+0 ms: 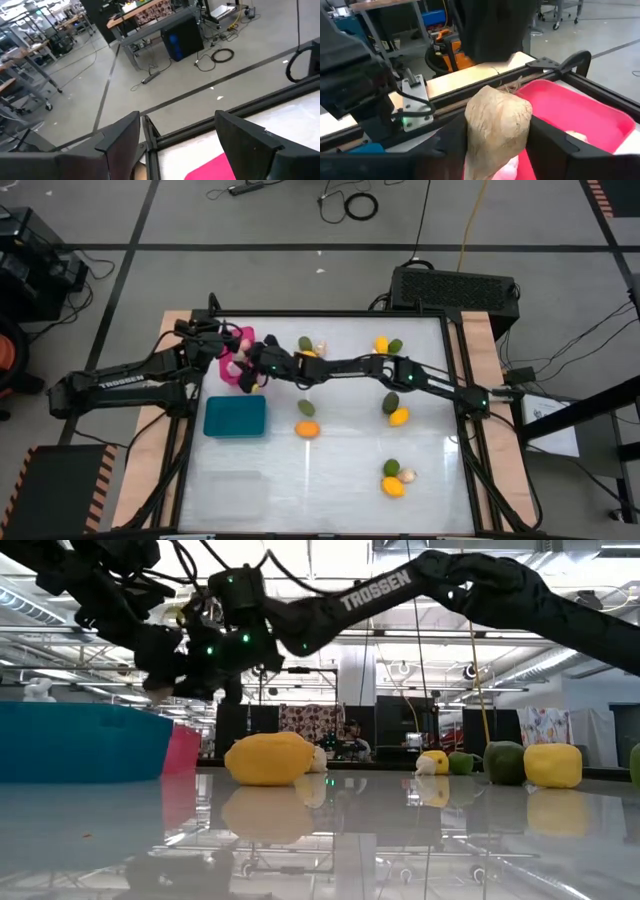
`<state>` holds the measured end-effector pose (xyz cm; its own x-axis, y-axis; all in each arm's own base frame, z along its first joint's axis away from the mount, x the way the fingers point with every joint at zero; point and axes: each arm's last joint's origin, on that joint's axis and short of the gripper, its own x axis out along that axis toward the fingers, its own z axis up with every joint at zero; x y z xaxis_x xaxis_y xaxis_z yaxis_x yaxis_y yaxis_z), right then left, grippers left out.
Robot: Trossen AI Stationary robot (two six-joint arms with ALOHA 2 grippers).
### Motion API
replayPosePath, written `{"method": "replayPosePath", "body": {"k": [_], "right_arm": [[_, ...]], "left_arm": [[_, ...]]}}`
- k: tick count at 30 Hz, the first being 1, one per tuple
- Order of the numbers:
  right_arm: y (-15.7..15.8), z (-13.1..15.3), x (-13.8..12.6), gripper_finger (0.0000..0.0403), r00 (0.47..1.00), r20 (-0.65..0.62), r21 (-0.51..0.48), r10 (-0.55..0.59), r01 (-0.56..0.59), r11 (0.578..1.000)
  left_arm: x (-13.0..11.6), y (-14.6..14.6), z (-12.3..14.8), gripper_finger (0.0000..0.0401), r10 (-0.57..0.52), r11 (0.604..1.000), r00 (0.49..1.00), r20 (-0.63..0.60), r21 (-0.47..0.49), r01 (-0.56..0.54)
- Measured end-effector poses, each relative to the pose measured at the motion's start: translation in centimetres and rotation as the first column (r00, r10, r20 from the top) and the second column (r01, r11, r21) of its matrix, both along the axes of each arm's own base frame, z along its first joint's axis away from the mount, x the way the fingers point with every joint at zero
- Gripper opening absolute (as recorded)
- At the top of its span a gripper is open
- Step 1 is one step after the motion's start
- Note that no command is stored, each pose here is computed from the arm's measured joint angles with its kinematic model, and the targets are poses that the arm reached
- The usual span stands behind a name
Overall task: Sort produce into baskets
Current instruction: Put the white garlic into the pink bin
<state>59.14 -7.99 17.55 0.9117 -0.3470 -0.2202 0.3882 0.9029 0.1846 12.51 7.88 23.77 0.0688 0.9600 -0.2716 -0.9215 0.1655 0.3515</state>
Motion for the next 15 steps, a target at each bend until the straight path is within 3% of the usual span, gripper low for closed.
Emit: {"method": "replayPosePath", "body": {"k": [4, 11, 15], "right_arm": [[-0.6, 0.4, -0.3, 0.0215, 0.996, -0.087, 0.013, -0.011, 0.013, 1.000], [-0.9, 2.4, -0.7, 0.0251, 0.994, -0.106, 0.015, -0.016, 0.018, 1.000], [-0.8, 2.9, -1.9, 0.0255, 0.967, -0.256, 0.036, -0.007, 0.017, 0.999]], "left_arm": [[0.1, 0.0, -0.1, 0.0263, -0.039, 0.999, 0.999, 0.007, -0.024, 0.039], [0.1, 0.0, -0.1, 0.0263, -0.050, 0.998, 0.999, 0.007, -0.030, 0.051], [0.2, -0.1, -0.2, 0.0263, -0.080, 0.996, 0.997, 0.012, -0.046, 0.080]]}}
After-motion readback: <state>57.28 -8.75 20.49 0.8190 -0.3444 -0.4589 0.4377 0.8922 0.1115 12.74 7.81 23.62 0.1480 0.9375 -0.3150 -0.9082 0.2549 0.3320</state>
